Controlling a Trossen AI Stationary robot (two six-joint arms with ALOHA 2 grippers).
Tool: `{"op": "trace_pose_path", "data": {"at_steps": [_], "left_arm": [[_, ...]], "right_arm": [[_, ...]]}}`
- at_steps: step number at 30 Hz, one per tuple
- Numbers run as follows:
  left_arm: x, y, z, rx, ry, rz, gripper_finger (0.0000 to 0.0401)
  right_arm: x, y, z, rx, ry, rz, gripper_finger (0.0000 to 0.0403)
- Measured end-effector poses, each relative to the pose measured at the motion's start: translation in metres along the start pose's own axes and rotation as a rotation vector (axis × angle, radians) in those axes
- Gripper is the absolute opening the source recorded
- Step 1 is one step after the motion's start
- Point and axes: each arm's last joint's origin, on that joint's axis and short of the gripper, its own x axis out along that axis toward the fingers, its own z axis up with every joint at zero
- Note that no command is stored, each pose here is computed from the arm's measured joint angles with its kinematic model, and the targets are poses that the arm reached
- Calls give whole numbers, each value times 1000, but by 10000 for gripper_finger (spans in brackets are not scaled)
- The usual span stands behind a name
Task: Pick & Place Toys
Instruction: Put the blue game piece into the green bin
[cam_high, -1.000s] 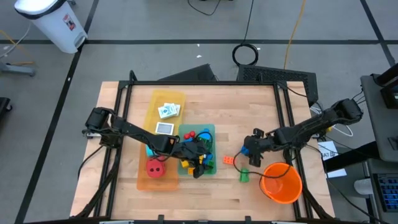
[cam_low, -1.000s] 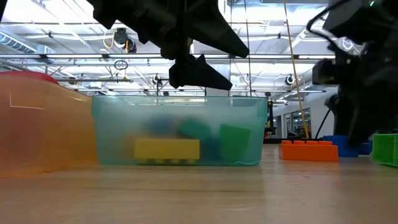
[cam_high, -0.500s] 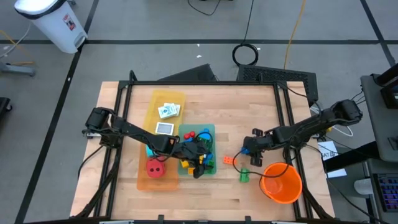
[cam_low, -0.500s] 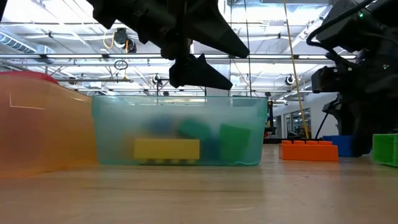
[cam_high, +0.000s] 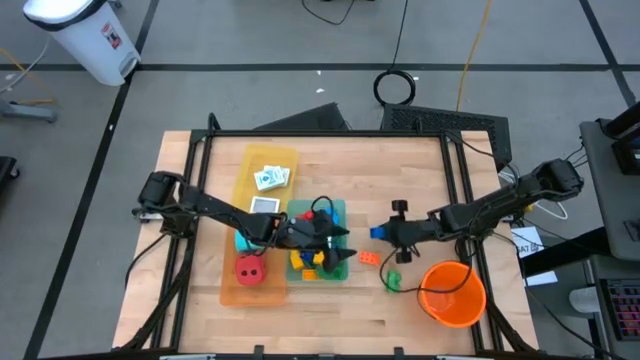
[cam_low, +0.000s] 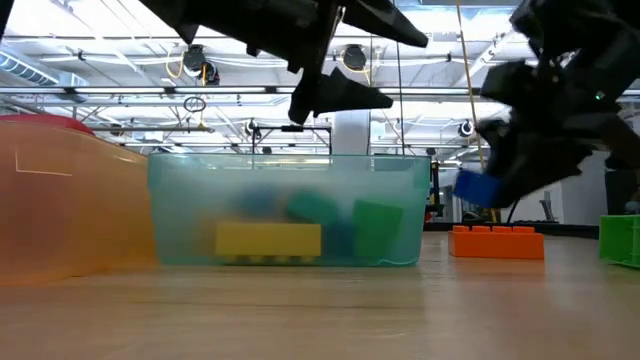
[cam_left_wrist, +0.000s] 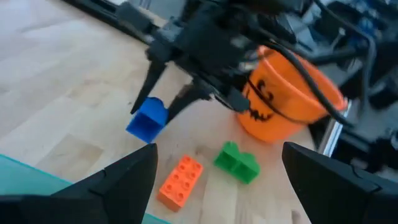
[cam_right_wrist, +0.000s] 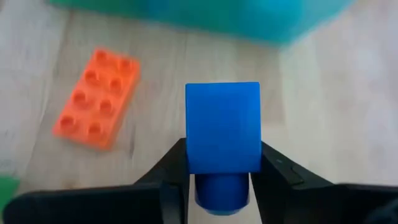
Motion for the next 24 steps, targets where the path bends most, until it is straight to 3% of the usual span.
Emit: {"op": "trace_pose_path", "data": {"at_steps": [8, 13, 24], "left_arm": [[8, 14, -1, -137, -54, 117, 347], [16, 26, -5, -190, -70, 158, 347], [36, 27, -11, -182, -145, 46, 347]], "right_arm": [[-9, 17, 18, -190, -212, -165, 88], [-16, 28, 29, -232, -339, -209, 88], [-5, 34, 35, -280, -384, -279, 88]]}}
